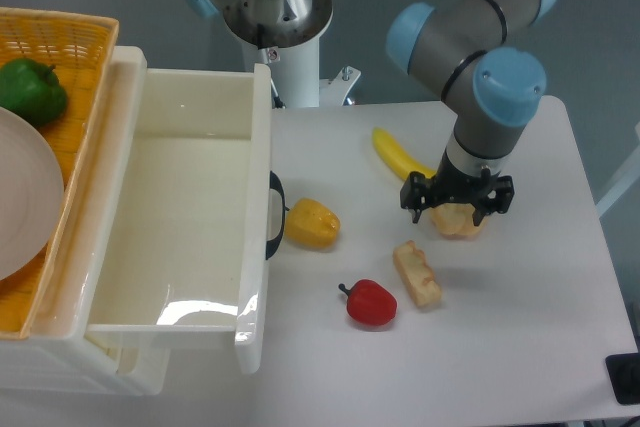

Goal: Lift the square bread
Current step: 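Lower the open gripper over the square bread piece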

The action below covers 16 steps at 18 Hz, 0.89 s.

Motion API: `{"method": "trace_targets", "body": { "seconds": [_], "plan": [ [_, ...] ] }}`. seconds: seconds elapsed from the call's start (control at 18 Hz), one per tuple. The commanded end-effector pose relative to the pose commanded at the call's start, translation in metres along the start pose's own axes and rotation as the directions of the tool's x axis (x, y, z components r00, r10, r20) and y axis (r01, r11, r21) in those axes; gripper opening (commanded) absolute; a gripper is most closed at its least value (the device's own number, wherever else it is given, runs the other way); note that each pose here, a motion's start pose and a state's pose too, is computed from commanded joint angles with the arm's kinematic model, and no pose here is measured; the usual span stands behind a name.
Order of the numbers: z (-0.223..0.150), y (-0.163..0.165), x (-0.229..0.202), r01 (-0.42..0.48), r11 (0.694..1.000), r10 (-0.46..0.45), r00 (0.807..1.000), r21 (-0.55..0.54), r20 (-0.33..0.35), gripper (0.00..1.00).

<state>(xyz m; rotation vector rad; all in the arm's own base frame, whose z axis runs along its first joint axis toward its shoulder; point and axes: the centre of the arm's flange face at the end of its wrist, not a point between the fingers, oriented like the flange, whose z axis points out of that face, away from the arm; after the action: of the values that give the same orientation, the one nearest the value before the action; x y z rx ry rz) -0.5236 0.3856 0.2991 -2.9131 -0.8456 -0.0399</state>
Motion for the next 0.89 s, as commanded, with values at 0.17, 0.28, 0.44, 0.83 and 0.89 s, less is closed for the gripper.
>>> {"method": "trace_targets", "body": {
  "seconds": [0.17, 0.28, 0.44, 0.83, 0.89],
  "plan": [
    [0.012, -0.002, -0.001, 0.005, 1.000, -0.005, 1.000, -0.014, -0.009, 1.00],
    [0.024, -0.003, -0.002, 0.008, 1.000, -0.008, 1.000, -0.026, -0.017, 1.00],
    [0.045, -0.005, 0.003, 0.068, 0.996, -0.070, 0.997, -0.052, -0.035, 1.00],
    [0.066, -0.024, 0.027, 0.025, 0.998, -0.028, 0.999, -0.064, -0.045, 1.00],
    [0.071, -0.025, 0.029, 0.022, 0.997, -0.025, 0.999, -0.070, -0.048, 1.00]
  ]
}}
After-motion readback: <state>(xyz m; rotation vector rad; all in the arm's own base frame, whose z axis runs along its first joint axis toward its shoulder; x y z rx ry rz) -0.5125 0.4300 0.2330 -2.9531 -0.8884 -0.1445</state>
